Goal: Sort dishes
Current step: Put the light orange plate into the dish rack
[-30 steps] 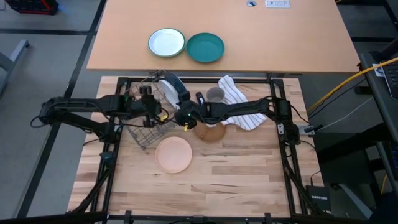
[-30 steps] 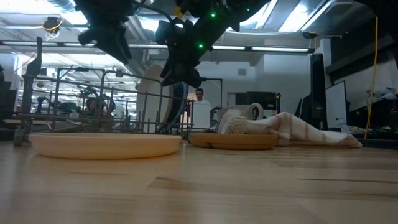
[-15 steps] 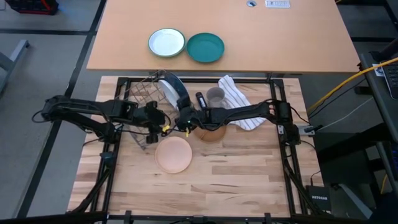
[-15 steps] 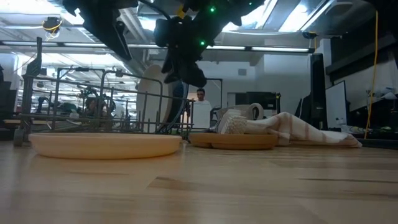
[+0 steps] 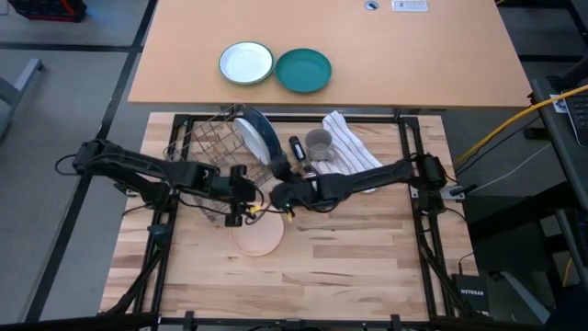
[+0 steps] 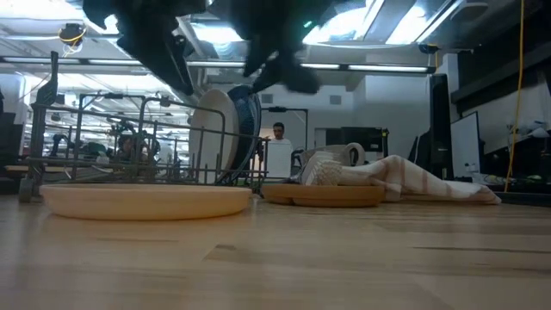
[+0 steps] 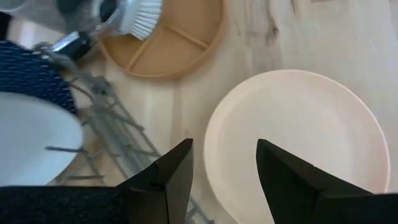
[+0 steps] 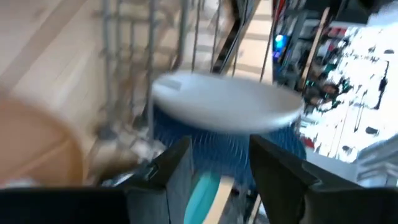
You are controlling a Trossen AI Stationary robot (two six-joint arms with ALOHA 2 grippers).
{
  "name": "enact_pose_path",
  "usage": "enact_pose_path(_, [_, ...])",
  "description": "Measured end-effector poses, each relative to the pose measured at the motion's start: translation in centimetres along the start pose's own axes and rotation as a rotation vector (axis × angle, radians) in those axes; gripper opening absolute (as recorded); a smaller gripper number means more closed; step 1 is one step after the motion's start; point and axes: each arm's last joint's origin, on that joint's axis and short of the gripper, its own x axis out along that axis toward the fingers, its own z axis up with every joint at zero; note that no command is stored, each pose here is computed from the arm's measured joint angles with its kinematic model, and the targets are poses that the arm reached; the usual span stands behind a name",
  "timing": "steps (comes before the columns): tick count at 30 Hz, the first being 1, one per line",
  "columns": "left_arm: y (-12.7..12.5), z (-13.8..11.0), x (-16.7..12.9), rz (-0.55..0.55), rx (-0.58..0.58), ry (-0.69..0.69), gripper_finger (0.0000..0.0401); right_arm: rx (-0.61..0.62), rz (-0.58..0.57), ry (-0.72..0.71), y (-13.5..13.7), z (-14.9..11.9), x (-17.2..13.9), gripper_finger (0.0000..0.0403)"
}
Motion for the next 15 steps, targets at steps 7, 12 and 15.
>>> enact_pose_path(7, [-1.5, 1.3, 3.3, -0.014, 0.095, -0.033, 0.0164, 0.024, 0.079, 0.100, 0.6, -1.8, -6.5, 0.0163])
enact_pose_path(12, [-2.3, 1.8, 6.8, -0.011, 0.220, -0.032, 0.0164, 0.068, 0.127, 0.160, 1.4, -3.5, -10.7, 0.0163])
enact_pose_path(15, [-2.5, 1.7, 9.1, -0.006, 0.304, -0.004, 0.0164, 0.088, 0.153, 0.185, 2.2, -4.1, -12.7, 0.0163])
